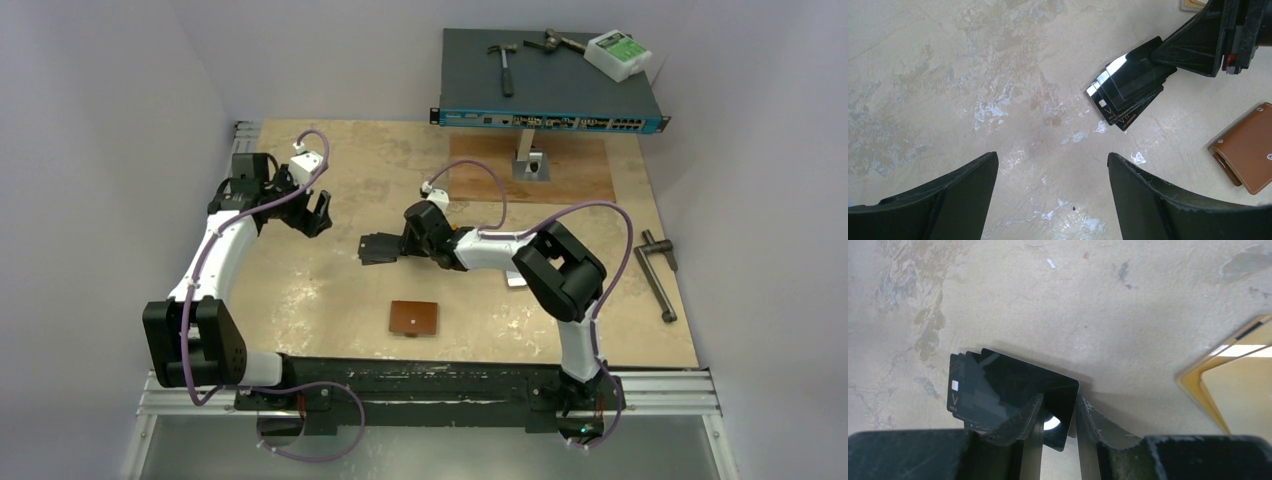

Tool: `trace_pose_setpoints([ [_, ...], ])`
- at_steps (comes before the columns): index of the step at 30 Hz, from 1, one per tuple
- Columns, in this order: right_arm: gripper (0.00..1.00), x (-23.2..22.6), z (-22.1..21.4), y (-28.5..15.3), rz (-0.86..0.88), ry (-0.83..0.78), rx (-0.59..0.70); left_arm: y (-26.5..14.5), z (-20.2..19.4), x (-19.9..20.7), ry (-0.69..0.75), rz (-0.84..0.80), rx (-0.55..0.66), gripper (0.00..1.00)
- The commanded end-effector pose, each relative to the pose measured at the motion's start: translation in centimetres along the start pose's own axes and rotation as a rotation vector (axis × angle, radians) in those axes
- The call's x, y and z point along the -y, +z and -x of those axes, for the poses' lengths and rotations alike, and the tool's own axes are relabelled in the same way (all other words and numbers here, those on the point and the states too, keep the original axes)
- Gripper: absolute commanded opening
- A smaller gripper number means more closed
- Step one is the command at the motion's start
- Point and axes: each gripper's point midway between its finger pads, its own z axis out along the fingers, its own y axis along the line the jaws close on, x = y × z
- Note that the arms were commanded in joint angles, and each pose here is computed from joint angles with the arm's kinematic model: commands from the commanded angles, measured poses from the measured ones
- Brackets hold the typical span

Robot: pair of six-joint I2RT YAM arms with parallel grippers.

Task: Put the credit cards into the card holder
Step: Pick up the credit card from the center of the board.

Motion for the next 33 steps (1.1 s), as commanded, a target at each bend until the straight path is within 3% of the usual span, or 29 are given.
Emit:
trace_pose_setpoints([
  [1,0.24,6.3,-4.0,-0.4,-0.148,-0.009,-0.144,-0.5,0.7,0.1,-0.002,0.003,0.031,0.8],
  [12,0.16,5.3,-3.0,-1.1,-0.015,0.116,-0.126,-0.6,0.6,0.0,-0.003,0.004,0.026,0.8],
  [22,0.0,3.6,-1.0,-2.5,0.179,0.218,-0.084,-0.5,0.4,0.0,-0.005,0.005,0.021,0.8],
  [33,0.0,-1.4,2.5,-5.2,0.407,0.208,-0.03,-0.4,0.2,0.1,-0.011,0.001,0.021,0.8],
])
